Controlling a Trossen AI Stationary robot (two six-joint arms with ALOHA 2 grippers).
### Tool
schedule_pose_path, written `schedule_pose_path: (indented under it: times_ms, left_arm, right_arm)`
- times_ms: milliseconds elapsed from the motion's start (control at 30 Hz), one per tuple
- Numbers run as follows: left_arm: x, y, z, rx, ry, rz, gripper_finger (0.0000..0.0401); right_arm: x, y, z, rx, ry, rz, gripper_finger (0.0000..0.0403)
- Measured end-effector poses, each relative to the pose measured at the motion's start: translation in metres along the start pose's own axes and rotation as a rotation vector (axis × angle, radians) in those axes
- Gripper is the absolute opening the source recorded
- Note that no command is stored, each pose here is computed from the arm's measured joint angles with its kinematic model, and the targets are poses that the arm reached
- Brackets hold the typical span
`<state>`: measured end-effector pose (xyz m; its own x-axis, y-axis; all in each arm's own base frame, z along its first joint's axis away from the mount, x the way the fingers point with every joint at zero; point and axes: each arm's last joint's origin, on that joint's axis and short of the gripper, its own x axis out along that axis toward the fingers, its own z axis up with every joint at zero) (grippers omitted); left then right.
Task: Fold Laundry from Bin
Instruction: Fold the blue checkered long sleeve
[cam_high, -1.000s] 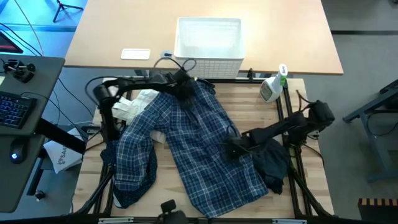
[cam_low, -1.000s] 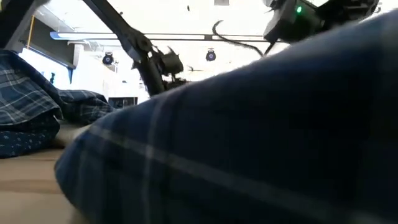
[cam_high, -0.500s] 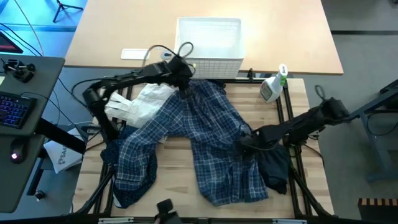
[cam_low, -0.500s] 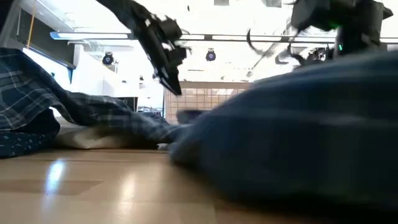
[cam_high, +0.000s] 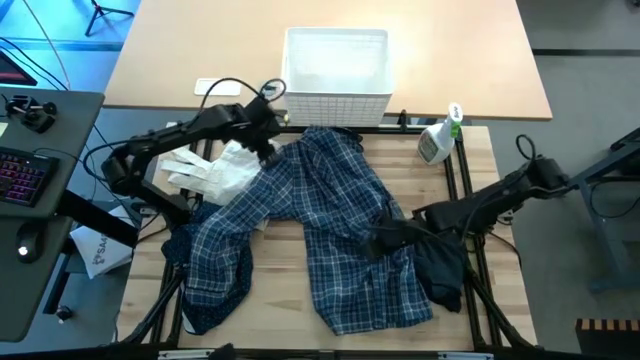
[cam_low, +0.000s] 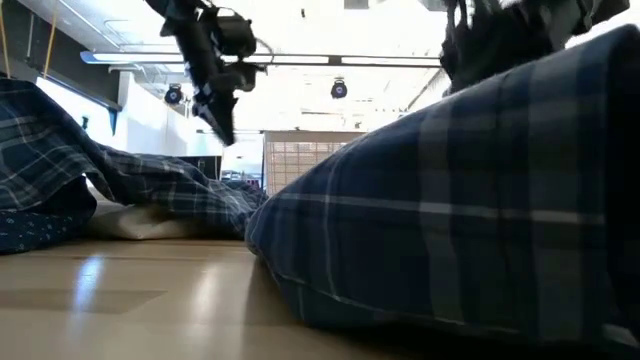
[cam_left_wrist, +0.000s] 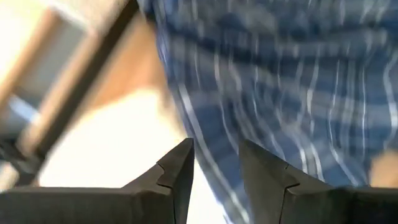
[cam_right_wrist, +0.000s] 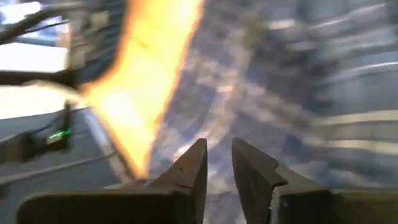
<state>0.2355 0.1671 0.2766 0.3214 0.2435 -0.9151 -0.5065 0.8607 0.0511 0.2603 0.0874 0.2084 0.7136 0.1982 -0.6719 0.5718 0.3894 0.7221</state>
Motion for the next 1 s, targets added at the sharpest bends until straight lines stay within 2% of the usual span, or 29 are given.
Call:
schedule_pose_path:
  times_ms: [67,200,300,467,633,800,1000]
  left_arm:
    - [0.003,-0.002,-0.01,-0.013,0.083,-0.036,0.0124]
    - [-0.008,-0.006,-0.026,-0.013,0.215,-0.079,0.0139]
    - [-0.037,-0.016,-0.038,-0.037,0.2,-0.101,0.0142]
    - [-0.091,-0.048,-0.071,-0.086,0.142,-0.211,0.0138]
    - [-0.125,-0.085,-0.11,-0.261,0.175,-0.335,0.0124]
    - [-0.13,-0.122,-0.152,-0.434,0.376,-0.374,0.0116]
    - [-0.128,-0.158,-0.195,-0.486,0.715,-0.33,0.0115]
  right_arm:
    - [0.006,0.008,-0.007,-0.011,0.005,0.068,0.0077]
    - [0.016,0.02,-0.018,-0.047,-0.007,0.033,0.0074]
    - [0.019,0.026,-0.019,-0.069,-0.026,-0.034,0.0071]
    - [0.017,0.028,-0.011,-0.146,-0.067,-0.131,0.0071]
    - [0.017,0.023,-0.003,-0.301,-0.064,-0.19,0.0071]
    - [0.017,0.019,0.007,-0.445,-0.06,-0.229,0.0071]
    - [0.017,0.018,0.01,-0.56,-0.066,-0.245,0.0071]
